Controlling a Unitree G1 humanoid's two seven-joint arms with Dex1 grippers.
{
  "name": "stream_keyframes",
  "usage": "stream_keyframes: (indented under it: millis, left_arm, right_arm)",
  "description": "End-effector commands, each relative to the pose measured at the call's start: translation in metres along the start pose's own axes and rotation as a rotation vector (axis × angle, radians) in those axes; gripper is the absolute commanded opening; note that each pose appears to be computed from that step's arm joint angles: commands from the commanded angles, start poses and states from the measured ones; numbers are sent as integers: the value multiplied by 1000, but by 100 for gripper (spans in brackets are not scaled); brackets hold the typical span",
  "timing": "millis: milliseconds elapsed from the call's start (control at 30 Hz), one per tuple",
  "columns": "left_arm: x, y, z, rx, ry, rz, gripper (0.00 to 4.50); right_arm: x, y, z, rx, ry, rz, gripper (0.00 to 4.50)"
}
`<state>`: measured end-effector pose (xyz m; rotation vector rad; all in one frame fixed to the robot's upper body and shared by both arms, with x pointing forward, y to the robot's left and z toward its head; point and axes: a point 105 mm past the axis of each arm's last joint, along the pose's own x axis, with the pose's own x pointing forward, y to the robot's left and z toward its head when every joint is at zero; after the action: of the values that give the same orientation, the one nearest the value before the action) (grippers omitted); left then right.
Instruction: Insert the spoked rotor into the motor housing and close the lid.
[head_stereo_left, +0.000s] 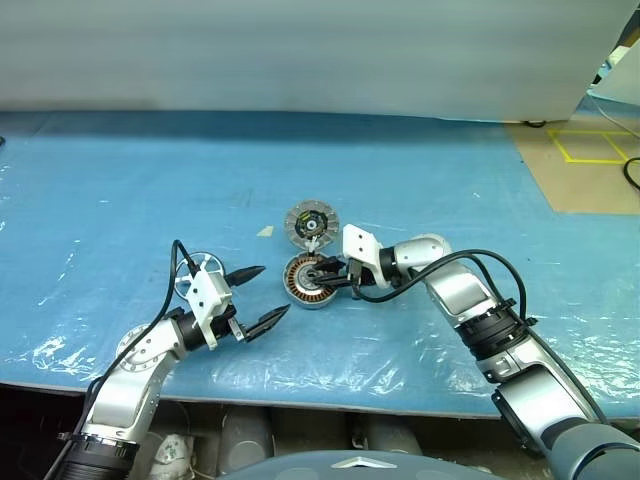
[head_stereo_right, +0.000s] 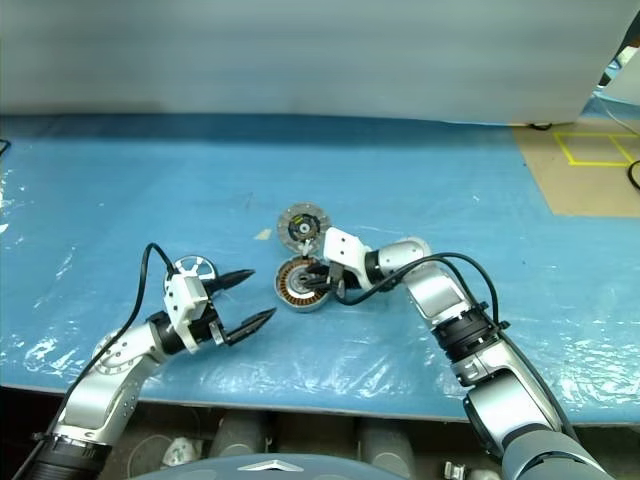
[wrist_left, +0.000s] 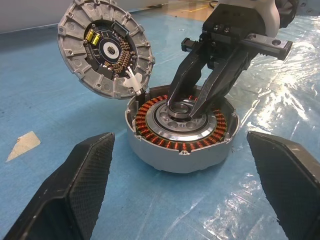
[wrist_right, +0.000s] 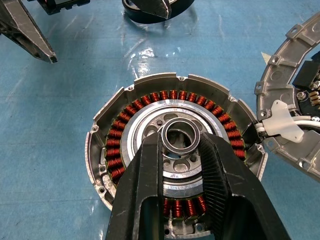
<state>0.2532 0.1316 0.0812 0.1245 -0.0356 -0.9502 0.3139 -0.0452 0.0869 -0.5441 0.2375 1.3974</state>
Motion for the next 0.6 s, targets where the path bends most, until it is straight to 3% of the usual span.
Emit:
stream_keyframes:
  millis: [33,133,233,400,567,600]
  left_arm:
    - [1,-1,6,22,-23,-5,450]
    - [2,-1,6,21,-21,-5,450]
    - [1,0,5,22,-19,-4,450]
    - [3,1,5,23,-20,-7,450]
    - [4,2,6,25,-23,-11,450]
    - [4,2,6,25,-23,-11,450]
  right_arm:
    - [3,4,2,-11,-16,9,199]
    - [1,2,10,34,-81,5,303]
    - [-5,-4,19,71,-147,-10,303]
    - [-7,-8,19,47,-138,-31,175]
    - [0,-2,19,48,-141,-24,2]
    - [2,-1,19,50,-142,-23,2]
